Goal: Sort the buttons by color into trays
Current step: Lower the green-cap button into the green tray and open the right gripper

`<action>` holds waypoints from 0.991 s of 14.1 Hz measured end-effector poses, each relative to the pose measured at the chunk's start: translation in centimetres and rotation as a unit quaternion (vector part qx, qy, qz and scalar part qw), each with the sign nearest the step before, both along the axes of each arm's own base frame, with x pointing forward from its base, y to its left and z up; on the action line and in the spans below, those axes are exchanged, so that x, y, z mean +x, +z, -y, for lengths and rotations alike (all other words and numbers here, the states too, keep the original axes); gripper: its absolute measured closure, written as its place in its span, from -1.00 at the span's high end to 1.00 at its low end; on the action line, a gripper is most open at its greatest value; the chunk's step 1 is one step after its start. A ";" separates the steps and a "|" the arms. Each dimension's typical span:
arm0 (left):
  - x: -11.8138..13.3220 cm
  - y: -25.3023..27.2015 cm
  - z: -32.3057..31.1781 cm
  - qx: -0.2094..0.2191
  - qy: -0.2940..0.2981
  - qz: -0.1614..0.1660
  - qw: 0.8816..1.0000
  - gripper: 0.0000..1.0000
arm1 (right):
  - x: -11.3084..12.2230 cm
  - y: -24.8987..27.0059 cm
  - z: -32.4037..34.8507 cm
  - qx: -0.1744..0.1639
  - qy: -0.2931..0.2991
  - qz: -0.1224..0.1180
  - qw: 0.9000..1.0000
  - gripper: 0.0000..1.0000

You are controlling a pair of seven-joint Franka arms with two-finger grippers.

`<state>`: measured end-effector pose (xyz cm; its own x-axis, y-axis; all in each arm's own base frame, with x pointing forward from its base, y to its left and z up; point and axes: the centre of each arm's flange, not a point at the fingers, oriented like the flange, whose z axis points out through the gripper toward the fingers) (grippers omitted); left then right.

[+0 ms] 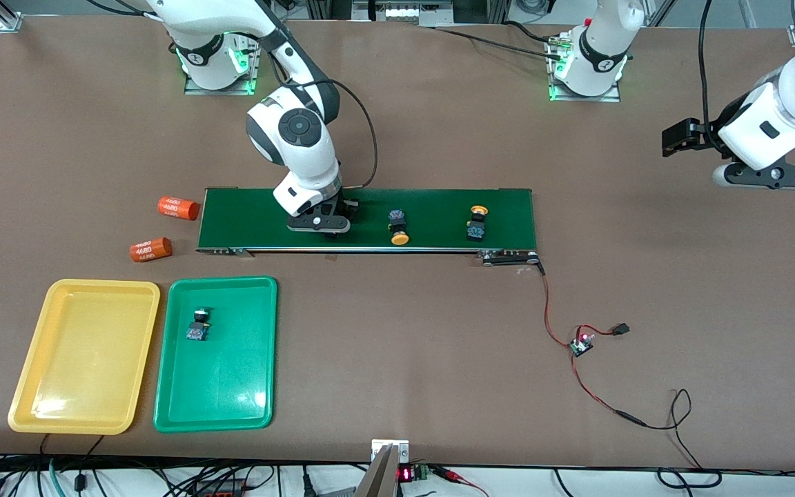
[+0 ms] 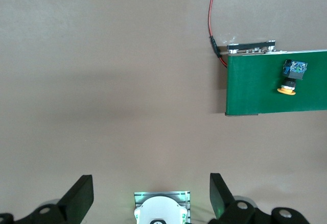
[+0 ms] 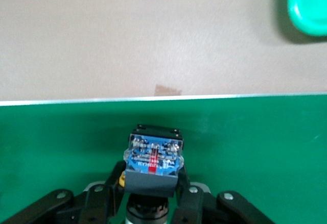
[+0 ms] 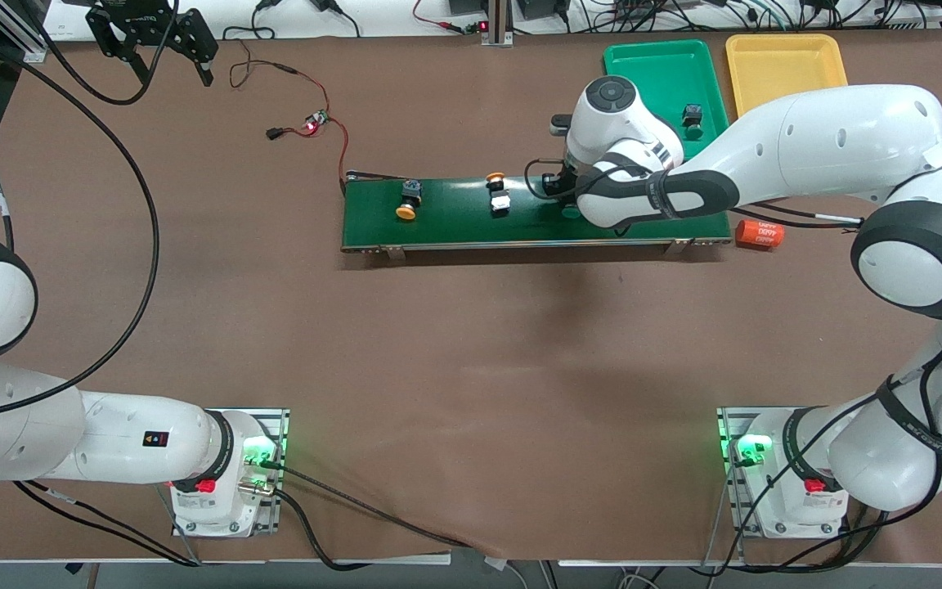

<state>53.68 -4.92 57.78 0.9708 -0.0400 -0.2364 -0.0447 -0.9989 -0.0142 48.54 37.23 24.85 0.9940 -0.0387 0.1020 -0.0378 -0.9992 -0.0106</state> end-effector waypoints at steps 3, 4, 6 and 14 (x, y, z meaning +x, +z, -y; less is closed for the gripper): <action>0.3 -0.6 0.2 0.000 -0.004 -0.005 1.000 1.00 | 1.5 2.4 1.4 -0.001 -0.012 0.016 1.000 -0.13; 0.4 -0.5 0.4 -0.001 -0.006 -0.004 1.000 1.00 | 1.9 3.3 1.8 -0.003 -0.015 0.019 1.000 -0.13; 0.8 0.0 0.8 -0.002 -0.010 0.003 1.000 1.00 | 3.2 5.3 3.1 -0.014 -0.010 0.019 1.000 -0.13; 2.0 -0.7 1.0 -0.003 -0.012 0.004 1.000 1.00 | 12.8 8.0 14.3 -0.039 0.023 0.018 0.999 -0.13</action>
